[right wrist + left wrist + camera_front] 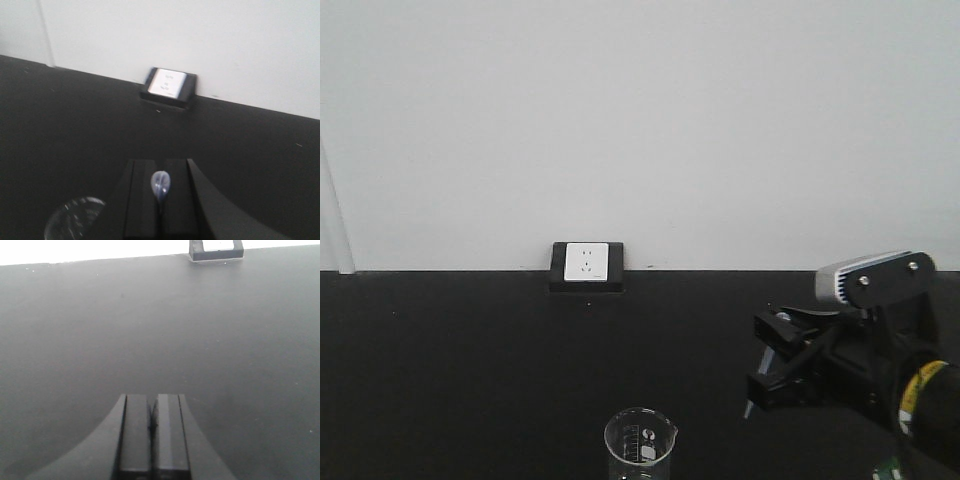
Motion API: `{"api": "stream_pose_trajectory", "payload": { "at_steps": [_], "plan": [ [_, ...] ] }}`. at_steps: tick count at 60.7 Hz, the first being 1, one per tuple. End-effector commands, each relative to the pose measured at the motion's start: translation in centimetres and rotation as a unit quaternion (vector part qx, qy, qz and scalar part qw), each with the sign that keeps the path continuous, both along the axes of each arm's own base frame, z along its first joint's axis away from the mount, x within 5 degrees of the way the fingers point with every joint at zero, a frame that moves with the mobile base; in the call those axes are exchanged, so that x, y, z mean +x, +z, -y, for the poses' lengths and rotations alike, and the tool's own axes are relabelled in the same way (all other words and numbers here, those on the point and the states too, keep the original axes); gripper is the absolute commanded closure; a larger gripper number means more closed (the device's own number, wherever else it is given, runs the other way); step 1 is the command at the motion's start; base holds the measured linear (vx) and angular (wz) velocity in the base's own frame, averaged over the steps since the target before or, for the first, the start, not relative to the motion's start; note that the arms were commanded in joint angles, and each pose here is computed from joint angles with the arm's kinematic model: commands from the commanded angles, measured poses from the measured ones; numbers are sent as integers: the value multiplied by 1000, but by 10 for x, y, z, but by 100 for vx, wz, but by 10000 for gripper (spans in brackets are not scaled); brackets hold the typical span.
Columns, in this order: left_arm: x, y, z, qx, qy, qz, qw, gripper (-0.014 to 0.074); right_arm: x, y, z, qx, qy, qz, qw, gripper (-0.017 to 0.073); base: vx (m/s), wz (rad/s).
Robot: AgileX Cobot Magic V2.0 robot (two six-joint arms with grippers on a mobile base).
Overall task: Grab transparent chemical and place on left bench
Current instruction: 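Lift the dropper up out of the beaker with the right gripper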
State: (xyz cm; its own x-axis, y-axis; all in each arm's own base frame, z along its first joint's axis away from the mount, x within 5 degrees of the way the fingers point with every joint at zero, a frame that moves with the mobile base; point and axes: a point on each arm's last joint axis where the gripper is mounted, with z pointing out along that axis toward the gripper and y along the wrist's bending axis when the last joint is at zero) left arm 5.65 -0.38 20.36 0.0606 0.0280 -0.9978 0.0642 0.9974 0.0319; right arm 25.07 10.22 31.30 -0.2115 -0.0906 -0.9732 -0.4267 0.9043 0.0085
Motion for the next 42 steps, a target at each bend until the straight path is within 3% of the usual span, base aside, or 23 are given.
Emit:
{"api": "stream_pose_trajectory", "payload": {
  "at_steps": [1,22,42],
  "plan": [
    [-1,3,0,-7,0,40,999,597,-22,20,11,-12,-8,35,999,563,0,0],
    [-1,3,0,-7,0,40,999,597,-88,1,38,-21,-15,55,998,563,0,0],
    [-1,3,0,-7,0,40,999,597,-103,2,48,-21,-36,59,997,562,0,0]
  ]
}}
